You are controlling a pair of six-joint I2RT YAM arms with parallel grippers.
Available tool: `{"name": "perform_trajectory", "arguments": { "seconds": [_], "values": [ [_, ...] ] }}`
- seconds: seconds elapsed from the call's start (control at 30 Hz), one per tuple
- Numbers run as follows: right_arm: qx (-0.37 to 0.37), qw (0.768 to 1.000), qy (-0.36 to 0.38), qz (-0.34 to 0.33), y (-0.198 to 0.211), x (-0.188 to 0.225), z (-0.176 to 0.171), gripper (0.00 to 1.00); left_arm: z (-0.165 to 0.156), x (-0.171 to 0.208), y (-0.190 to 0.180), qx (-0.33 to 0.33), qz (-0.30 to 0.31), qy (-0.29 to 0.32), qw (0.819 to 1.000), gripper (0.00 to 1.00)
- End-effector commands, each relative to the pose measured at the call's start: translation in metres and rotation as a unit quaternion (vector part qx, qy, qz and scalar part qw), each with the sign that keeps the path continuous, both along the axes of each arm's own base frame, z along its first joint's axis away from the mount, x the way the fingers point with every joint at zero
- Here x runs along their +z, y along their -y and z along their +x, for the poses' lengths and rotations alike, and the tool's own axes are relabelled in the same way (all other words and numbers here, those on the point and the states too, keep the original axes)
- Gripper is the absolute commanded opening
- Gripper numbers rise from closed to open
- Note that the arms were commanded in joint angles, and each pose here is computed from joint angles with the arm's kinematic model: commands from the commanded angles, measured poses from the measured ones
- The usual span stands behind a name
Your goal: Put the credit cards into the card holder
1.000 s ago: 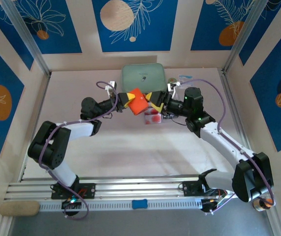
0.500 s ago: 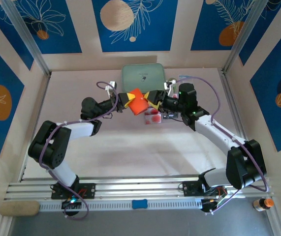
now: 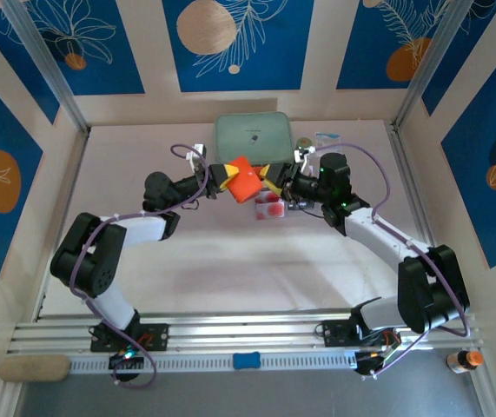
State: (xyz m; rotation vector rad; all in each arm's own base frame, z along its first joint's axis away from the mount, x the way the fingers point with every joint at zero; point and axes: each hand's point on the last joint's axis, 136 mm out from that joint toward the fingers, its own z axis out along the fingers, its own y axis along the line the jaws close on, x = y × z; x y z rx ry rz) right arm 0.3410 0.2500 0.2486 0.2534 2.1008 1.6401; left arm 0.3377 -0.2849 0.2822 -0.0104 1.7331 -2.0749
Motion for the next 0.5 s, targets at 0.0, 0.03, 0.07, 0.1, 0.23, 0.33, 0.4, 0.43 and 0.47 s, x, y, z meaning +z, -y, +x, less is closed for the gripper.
{"name": "perform_trajectory", "arguments": {
  "seconds": [0.0, 0.03, 0.07, 0.1, 0.23, 0.33, 0.4, 0.43, 0.47],
  "values": [
    [0.021, 0.999, -0.008, 0.025, -0.006, -0.001, -0.005, 0.46, -0.002, 0.024, 0.001, 0.0, -0.023, 0.04, 0.999, 0.0],
    [0.026, 0.999, -0.009, 0.028, -0.007, 0.0, -0.006, 0.45, -0.003, 0.024, 0.001, 0.0, -0.023, 0.04, 0.999, 0.0],
    [0.031, 0.999, -0.01, 0.03, -0.009, 0.001, -0.007, 0.45, -0.002, 0.025, 0.001, 0.0, -0.023, 0.04, 0.999, 0.0],
    [0.034, 0.999, -0.011, 0.032, -0.01, 0.0, -0.008, 0.44, -0.002, 0.025, 0.002, 0.0, -0.023, 0.04, 0.999, 0.0],
    [0.052, 0.998, -0.012, 0.043, -0.016, 0.003, -0.012, 0.38, -0.002, 0.025, 0.003, 0.0, -0.023, 0.041, 0.999, 0.0],
    [0.064, 0.996, -0.012, 0.054, -0.019, 0.006, -0.016, 0.32, -0.002, 0.025, 0.003, 0.0, -0.024, 0.041, 0.999, 0.0],
    [0.072, 0.996, -0.01, 0.06, -0.021, 0.008, -0.017, 0.31, -0.001, 0.025, 0.004, 0.0, -0.024, 0.041, 0.999, 0.0],
    [0.075, 0.995, -0.009, 0.062, -0.022, 0.009, -0.018, 0.31, -0.001, 0.025, 0.004, -0.001, -0.024, 0.04, 0.999, 0.0],
    [0.077, 0.995, -0.009, 0.063, -0.022, 0.009, -0.019, 0.31, -0.001, 0.025, 0.005, -0.002, -0.024, 0.04, 0.999, 0.0]
  ]
}}
